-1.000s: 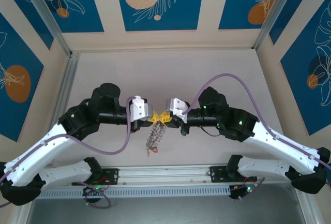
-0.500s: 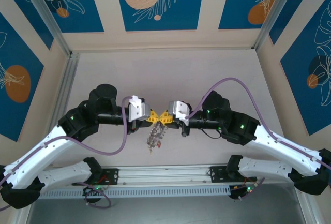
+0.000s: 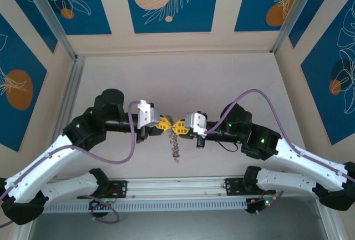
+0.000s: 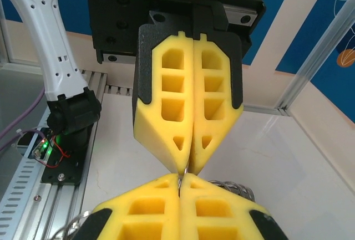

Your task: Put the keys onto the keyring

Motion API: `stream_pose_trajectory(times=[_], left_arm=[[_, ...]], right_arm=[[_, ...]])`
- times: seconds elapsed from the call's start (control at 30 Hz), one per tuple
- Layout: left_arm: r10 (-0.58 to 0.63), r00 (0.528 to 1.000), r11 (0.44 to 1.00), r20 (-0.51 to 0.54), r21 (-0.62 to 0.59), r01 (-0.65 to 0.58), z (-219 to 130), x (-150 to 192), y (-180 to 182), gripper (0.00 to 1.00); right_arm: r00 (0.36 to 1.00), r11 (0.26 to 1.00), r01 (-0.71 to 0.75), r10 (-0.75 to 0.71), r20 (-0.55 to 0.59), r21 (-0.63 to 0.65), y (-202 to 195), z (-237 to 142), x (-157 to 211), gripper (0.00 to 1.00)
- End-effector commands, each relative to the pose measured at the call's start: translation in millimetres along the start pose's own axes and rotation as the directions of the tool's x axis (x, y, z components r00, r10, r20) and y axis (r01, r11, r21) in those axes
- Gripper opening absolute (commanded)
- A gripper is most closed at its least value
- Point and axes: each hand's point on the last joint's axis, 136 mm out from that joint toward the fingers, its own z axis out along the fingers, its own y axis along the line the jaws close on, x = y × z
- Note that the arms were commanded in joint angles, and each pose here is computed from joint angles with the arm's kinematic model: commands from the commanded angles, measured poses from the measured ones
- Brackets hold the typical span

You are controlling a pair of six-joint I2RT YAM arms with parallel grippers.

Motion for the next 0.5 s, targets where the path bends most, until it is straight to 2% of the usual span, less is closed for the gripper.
stream_pose_trajectory(times=[0.0,0.2,0.33,0.47], left_arm=[[-0.013,1.000,0.980,0.009,-0.199,0.014,-7,0,45,0.00],[-0.011,1.000,0.979,0.027,-0.201,0.017,-8,-4,46,0.00],[-0.005,0.999,0.979,0.049,-0.202,0.015,-11,-8,46,0.00],[0.004,0.995,0.983,0.103,-0.186,0.015,-14,-15,43,0.00]], right_arm=[[0.992,0.987,0.059,-0.042,0.116,-0.147,35,-12,-24,0.04],[0.995,0.990,0.035,-0.022,0.097,-0.139,31,-10,-23,0.05],[0.995,0.995,0.008,0.002,0.096,-0.104,26,-12,-22,0.26],[0.997,0.996,-0.051,0.055,0.060,-0.070,18,-10,-13,0.30]])
